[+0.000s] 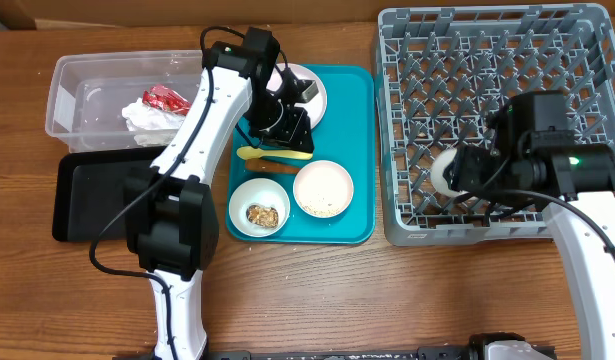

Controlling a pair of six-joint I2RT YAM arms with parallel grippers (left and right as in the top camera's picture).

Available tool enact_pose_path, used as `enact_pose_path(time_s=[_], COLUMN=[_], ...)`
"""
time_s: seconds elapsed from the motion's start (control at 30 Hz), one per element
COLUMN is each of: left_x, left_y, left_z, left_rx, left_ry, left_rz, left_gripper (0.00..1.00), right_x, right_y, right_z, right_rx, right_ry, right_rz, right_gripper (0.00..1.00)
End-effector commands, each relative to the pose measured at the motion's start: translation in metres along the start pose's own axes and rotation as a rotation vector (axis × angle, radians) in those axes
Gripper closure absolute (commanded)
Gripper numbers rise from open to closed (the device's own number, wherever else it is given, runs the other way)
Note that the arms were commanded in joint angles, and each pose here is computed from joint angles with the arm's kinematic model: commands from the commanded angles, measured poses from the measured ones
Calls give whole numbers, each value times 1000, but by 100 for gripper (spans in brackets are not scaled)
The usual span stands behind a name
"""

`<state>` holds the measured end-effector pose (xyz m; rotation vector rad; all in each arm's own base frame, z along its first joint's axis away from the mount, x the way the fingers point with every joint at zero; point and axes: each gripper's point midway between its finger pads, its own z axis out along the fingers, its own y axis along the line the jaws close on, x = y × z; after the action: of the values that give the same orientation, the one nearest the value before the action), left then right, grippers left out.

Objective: Sort waste into correct bins and load items into the dishwasher
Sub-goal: 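Place the white cup upside down in the dish rack with right gripper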

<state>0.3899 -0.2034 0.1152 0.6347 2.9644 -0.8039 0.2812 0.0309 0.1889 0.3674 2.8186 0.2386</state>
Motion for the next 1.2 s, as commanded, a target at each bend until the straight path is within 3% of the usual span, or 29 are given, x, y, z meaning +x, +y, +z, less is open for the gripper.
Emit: enact_pose_path(time_s=[0.0,0.27,0.4,0.53,0.93,1.17], left_x=[1,2,2,2,3,4], left_y=[21,25,28,29,28,28], left_z=[-3,-4,-4,-4,-4,-4], left_rx=[-136,-162,-180,-183,-183,-182], left_ry=[6,8,10,9,13,17], left_rz=[-33,-33,-33,-32,-53,-55], left_gripper=[62,62,62,61,62,63], right_x=[-9,4,10,4,-33,-23], right_y=[-24,-31,-32,-27,0,2], right_z=[4,49,67,71,46,42], right_rx=[156,209,217,195,82,72], right_ry=[-14,182,259,244,136,182], right_rz=[63,74,77,77,49,51], right_gripper=[49,48,38,25,24,24])
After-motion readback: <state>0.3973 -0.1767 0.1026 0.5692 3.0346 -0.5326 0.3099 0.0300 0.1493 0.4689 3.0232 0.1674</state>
